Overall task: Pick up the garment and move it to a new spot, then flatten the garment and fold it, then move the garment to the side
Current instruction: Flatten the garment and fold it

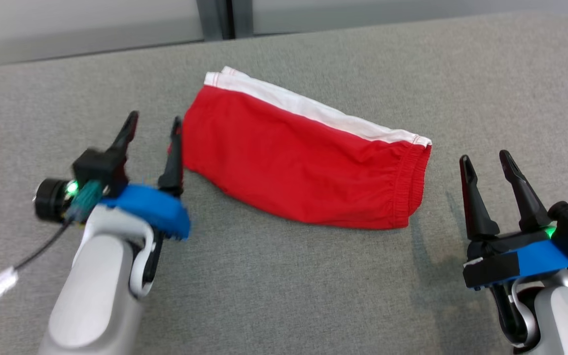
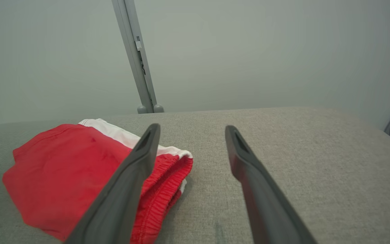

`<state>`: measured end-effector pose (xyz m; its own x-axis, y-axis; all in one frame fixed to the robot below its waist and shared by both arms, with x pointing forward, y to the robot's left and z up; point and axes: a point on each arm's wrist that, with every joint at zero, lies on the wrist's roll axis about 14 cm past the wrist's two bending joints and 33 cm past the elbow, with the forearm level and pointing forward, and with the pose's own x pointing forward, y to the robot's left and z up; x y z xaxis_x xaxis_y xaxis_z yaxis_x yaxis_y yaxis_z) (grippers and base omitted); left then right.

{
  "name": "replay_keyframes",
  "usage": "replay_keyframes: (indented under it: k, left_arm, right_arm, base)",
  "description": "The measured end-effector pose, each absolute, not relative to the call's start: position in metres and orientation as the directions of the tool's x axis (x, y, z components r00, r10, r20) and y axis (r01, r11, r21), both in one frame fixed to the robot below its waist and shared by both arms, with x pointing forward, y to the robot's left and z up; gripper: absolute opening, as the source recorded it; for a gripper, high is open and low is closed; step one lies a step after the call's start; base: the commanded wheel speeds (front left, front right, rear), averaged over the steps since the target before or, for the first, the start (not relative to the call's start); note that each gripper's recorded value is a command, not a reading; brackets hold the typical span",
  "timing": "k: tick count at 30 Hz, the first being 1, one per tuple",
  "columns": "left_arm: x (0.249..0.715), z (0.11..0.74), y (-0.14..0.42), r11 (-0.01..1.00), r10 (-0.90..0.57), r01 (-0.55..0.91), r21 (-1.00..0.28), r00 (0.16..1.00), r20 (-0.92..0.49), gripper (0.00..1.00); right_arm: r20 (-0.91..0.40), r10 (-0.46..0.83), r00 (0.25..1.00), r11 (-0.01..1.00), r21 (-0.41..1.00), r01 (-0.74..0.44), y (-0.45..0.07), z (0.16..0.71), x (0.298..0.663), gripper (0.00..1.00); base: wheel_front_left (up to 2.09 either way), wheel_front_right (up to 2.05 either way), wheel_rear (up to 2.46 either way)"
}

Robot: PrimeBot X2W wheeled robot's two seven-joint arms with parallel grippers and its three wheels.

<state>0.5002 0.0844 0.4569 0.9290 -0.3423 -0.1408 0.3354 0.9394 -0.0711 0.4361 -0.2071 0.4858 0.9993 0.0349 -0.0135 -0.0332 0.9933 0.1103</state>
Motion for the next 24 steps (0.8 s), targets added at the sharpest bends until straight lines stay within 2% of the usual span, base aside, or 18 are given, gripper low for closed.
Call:
replay_keyframes:
  k: [6,14,21,22,23,24]
  left_arm:
    - [0.517,0.405,0.056,0.907,-0.415,0.410,-0.094,0.835,-0.362,1.00]
    - [0.518,0.352,0.062,0.894,-0.376,0.445,-0.045,0.695,-0.613,1.00]
    - [0.516,0.334,0.060,0.874,-0.348,0.486,-0.015,0.604,-0.717,1.00]
    - [0.517,0.333,0.060,0.876,-0.348,0.481,-0.023,0.599,-0.722,0.93]
    - [0.517,0.332,0.060,0.877,-0.350,0.479,-0.030,0.595,-0.724,0.32]
    - [0.517,0.332,0.059,0.876,-0.354,0.482,-0.035,0.591,-0.725,0.00]
  right_arm:
    - [-0.034,0.015,0.999,0.991,0.132,-0.011,-0.211,0.474,0.440,1.00]
    - [-0.056,-0.027,0.998,0.988,0.151,0.036,-0.223,0.461,0.438,1.00]
    - [-0.055,-0.040,0.998,0.985,0.165,0.049,-0.225,0.458,0.439,1.00]
    - [-0.053,-0.041,0.998,0.984,0.168,0.049,-0.225,0.458,0.439,1.00]
    - [-0.051,-0.041,0.998,0.984,0.172,0.049,-0.225,0.458,0.440,1.00]
    - [-0.047,-0.042,0.998,0.984,0.172,0.049,-0.225,0.459,0.441,1.00]
  base:
    - [0.00,0.00,0.00]
    - [0.00,0.00,0.00]
    - [0.00,0.00,0.00]
    - [0.00,0.00,0.00]
    - [0.00,0.00,0.00]
    - [0.00,0.00,0.00]
